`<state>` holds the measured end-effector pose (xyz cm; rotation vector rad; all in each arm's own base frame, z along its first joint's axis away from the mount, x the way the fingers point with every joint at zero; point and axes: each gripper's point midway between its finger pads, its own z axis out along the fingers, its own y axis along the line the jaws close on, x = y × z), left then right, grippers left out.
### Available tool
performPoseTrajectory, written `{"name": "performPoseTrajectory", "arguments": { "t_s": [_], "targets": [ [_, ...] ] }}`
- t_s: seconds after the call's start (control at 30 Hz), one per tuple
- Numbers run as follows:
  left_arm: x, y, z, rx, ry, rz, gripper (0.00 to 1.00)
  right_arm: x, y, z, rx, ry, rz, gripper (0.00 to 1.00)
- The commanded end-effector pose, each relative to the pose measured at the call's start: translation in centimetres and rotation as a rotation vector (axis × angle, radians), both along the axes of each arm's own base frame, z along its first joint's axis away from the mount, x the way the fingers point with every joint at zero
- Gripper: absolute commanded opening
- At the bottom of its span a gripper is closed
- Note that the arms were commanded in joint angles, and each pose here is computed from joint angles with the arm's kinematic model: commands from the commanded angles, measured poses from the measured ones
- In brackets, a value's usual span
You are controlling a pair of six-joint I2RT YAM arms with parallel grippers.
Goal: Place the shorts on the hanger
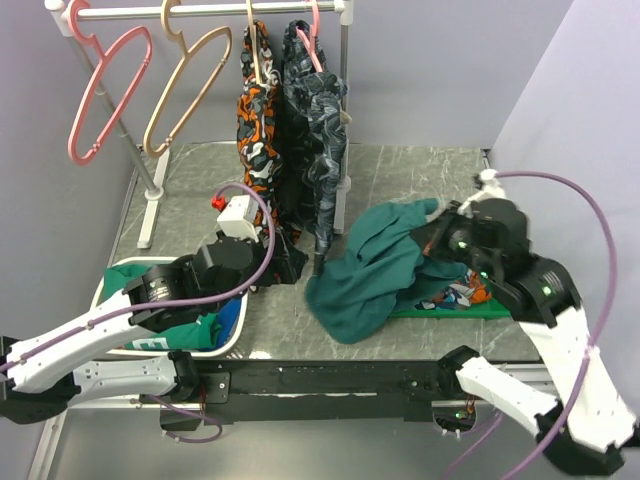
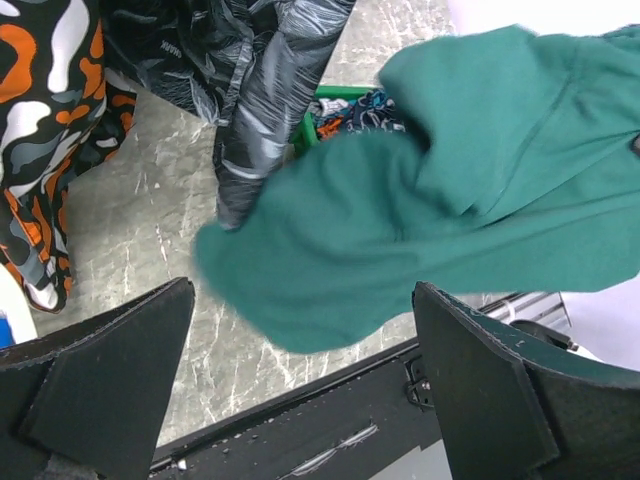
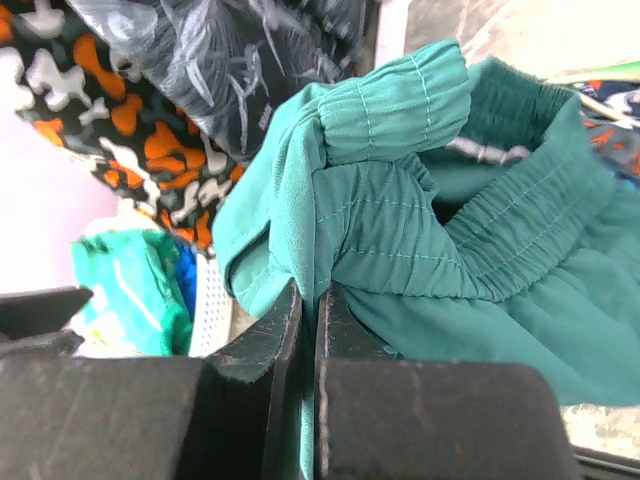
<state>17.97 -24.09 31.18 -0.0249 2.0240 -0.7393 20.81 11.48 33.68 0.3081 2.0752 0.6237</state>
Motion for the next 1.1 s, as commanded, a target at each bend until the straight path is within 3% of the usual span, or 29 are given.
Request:
{"name": "performPoseTrajectory", "arguments": {
  "t_s": [0.0,0.2,0.3,0.33,0.4,0.43,0.57,0.8,1.07],
  "targets": [
    [0.7,-0.1,0.9,-0.033,-0.009,-0.022,0.96,1.2,2.9,2.0,-0.039,-0.121,0.054,0.03],
    [1.8,0.5,-1.1,-0.021,0.035,-0.001,0.97,-0.6,9.1,-0.3,-0.007,-0.124,0.197,0.10],
    [2.1,0.3,-2.6,-0.019,0.062,-0.006,0.96,-2.4,13.1,-5.3,-0.012,-0.088,0.309,0.28],
    [2.1,0.2,-3.0,-0.020,0.071,-0.009,0.97,-3.2,13.7,-8.8,-0.062,-0.052,0.346,0.40],
    [2.1,-0.3,-4.6,-0.010,0.092,-0.028,0.97,-5.2,15.5,-10.8,-0.079,-0.066,0.419,0.55],
    [2.0,-0.5,-5.1,-0.008,0.099,-0.038,0.96,-6.1,15.4,-13.0,-0.120,-0.051,0.442,0.69],
    [1.9,-2.2,-8.2,0.004,0.146,-0.087,0.96,-6.8,12.1,-15.7,-0.213,-0.012,0.367,0.91],
    [3.0,-4.5,-13.0,0.075,0.223,-0.101,0.98,-6.1,7.2,-11.7,-0.136,-0.074,0.218,0.95],
    [6.8,-6.5,-13.0,0.105,0.208,-0.049,0.86,-4.2,10.4,-10.4,-0.246,-0.093,0.238,0.82]
  ]
}}
